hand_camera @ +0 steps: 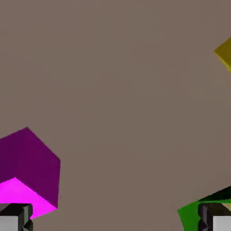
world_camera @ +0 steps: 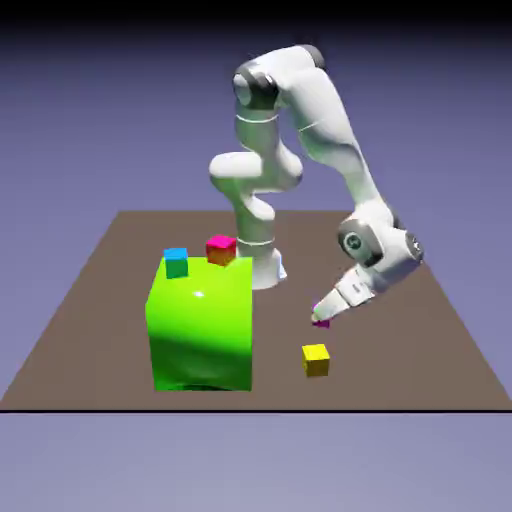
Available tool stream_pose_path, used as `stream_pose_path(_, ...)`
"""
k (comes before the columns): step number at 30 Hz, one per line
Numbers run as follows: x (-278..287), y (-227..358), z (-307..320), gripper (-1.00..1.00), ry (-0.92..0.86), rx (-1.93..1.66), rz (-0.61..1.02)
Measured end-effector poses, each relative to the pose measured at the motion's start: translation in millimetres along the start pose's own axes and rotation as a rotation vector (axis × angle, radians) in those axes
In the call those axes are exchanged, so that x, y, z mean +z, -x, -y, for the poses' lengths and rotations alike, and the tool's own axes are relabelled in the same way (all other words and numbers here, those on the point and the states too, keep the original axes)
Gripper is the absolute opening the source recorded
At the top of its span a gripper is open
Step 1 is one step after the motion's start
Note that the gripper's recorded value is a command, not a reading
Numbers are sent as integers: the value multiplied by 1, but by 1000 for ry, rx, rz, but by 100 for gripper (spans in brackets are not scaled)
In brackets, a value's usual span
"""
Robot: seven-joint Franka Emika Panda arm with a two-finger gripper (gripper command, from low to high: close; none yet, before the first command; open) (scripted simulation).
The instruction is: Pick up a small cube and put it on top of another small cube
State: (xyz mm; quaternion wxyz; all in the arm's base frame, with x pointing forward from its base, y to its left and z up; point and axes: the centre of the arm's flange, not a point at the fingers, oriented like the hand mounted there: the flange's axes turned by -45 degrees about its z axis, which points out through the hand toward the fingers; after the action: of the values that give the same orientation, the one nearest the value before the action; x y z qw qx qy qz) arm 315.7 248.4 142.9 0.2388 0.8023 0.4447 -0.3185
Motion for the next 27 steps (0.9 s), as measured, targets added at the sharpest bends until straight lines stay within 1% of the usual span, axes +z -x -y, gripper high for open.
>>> stream_pose_path(7,5,-24,63,0,140,-202,197)
stream_pose_path(9,3,-29,79,0,184,-251,238)
stream_pose_path(11,3,-30,83,0,194,-262,247)
stream_pose_path(13,55,-33,75,0,195,-261,248)
stream_pose_path(14,64,-33,74,-100,194,-262,247)
stream_pose_path(16,64,-33,74,-100,194,-262,248)
stream_pose_path(18,12,-31,81,-100,193,-261,248)
stream_pose_path(19,-2,-29,98,-100,189,-300,242)
stream_pose_path(20,-2,-29,93,-100,183,-311,256)
stream_pose_path(27,-8,-15,8,-100,108,-295,346)
